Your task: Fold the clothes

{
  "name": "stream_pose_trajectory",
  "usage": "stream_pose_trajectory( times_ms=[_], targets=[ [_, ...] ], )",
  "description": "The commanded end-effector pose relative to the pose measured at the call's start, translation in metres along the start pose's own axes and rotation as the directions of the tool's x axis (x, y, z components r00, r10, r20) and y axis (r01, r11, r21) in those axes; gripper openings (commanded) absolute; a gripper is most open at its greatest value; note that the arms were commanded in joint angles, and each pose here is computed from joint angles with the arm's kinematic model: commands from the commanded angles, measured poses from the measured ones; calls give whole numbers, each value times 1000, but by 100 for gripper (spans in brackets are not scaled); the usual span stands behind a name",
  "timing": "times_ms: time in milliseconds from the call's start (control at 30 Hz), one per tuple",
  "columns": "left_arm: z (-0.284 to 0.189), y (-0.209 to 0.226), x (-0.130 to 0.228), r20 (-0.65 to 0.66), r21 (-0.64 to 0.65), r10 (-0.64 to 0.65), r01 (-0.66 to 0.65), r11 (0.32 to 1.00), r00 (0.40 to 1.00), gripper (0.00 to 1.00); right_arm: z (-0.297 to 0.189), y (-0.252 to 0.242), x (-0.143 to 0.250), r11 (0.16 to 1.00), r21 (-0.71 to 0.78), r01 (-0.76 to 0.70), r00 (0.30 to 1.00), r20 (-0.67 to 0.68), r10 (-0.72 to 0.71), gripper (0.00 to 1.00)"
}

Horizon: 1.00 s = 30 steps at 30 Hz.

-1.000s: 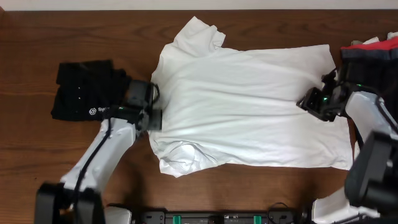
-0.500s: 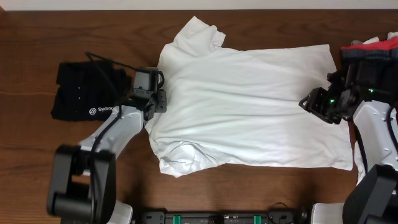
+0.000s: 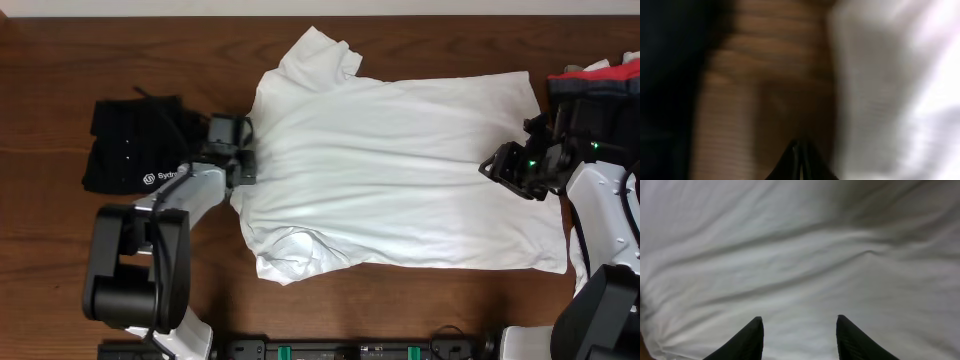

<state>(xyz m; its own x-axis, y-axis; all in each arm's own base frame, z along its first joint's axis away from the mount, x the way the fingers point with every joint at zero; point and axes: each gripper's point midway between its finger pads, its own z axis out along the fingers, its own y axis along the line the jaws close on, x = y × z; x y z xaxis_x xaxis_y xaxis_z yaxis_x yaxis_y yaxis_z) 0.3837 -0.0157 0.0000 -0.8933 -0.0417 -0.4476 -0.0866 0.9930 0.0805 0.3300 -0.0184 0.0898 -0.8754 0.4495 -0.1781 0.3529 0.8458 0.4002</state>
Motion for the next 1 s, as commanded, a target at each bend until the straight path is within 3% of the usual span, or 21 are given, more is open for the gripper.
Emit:
stream_pose_trajectory(
  times_ms=[0,33,67,100,167,333,600,833,967],
  targets=[
    [-8,28,-27,51,-69,-40,44,997,998,6,-1,5,-1,1000,-7,26,1000,5,-26,45],
    [-14,32,-35,64,-71,-51,55,996,997,12,-1,5,-1,1000,-7,26,1000,5,-26,46],
    [-21,35,-43,76,-72,-58,64,995,995,30,-1,5,-1,1000,-7,26,1000,5,-26,46],
    [-29,37,-49,86,-72,-63,69,995,994,56,-1,5,-1,1000,-7,26,1000,5,-25,46],
    [-45,39,-60,100,-71,-66,73,995,993,69,-1,4,0,1000,-6,24,1000,1,-24,50],
    [-94,24,-58,69,49,-64,61,997,996,71,-1,3,4,999,-2,37,999,-17,-37,56],
    [-166,-31,10,-171,384,-53,116,916,984,59,-1,1,12,999,8,36,998,-45,-36,59],
    [-187,-62,76,-315,452,238,-75,889,918,53,-2,0,12,999,12,35,998,-48,-34,60],
    [-192,-84,103,-317,502,382,-188,844,868,53,-2,0,12,999,12,35,998,-48,-34,61]
  ],
)
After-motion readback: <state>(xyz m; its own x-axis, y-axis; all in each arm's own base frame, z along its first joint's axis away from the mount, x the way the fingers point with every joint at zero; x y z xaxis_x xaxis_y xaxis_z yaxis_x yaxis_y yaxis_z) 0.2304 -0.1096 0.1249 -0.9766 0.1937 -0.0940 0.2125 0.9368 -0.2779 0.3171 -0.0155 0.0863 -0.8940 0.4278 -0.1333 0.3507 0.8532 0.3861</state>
